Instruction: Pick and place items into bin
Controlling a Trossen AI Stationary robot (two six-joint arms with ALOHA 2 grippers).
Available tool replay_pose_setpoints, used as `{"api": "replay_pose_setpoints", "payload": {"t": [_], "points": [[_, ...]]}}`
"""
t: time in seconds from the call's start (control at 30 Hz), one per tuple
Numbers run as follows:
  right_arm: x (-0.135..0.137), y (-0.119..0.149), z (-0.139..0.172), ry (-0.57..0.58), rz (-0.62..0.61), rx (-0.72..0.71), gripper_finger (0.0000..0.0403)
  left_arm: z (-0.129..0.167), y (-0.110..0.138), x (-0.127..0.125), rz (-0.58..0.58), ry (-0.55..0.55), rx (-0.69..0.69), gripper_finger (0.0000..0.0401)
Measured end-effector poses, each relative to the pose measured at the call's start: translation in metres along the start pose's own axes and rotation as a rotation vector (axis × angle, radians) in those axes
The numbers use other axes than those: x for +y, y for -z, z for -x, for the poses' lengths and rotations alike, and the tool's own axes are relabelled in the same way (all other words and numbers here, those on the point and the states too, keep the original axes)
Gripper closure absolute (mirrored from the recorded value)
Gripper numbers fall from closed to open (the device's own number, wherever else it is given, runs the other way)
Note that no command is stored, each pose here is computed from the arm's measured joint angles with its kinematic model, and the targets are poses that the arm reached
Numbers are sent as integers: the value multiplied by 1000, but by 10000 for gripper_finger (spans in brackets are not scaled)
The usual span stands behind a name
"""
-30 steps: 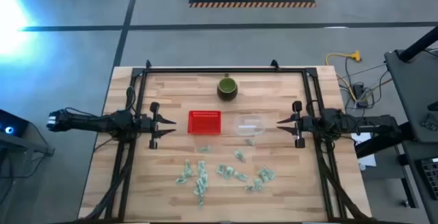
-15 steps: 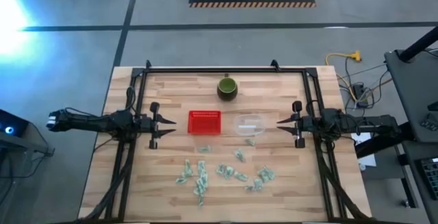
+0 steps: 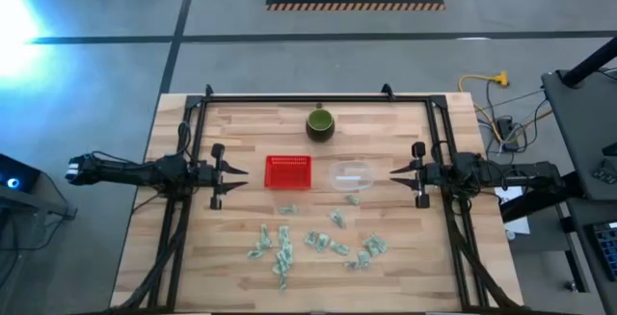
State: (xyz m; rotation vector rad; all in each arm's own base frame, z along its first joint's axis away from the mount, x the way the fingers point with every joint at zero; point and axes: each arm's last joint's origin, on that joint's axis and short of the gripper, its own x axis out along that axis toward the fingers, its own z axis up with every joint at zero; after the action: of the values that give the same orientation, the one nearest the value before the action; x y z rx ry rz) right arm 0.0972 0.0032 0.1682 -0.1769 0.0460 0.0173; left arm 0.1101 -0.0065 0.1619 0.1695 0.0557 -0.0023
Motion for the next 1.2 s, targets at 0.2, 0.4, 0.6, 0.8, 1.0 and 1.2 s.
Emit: {"api": "replay_pose_setpoints", "payload": {"t": [0.2, 0.4, 0.6, 0.8, 1.0, 1.2], "points": [[0, 0, 0, 0, 0, 0, 335, 0, 0, 0, 0, 0, 0, 299], [0, 0, 0, 0, 0, 0, 335, 0, 0, 0, 0, 0, -1, 299], [0, 0, 0, 0, 0, 0, 335, 0, 0, 0, 0, 0, 0, 299], [0, 0, 0, 0, 0, 0, 335, 0, 0, 0, 0, 0, -1, 299], [0, 0, 0, 1, 25, -5, 335, 0, 0, 0, 0, 0, 0, 299], [0, -1, 0, 1, -23, -9, 335, 0, 0, 0, 0, 0, -1, 299]]}}
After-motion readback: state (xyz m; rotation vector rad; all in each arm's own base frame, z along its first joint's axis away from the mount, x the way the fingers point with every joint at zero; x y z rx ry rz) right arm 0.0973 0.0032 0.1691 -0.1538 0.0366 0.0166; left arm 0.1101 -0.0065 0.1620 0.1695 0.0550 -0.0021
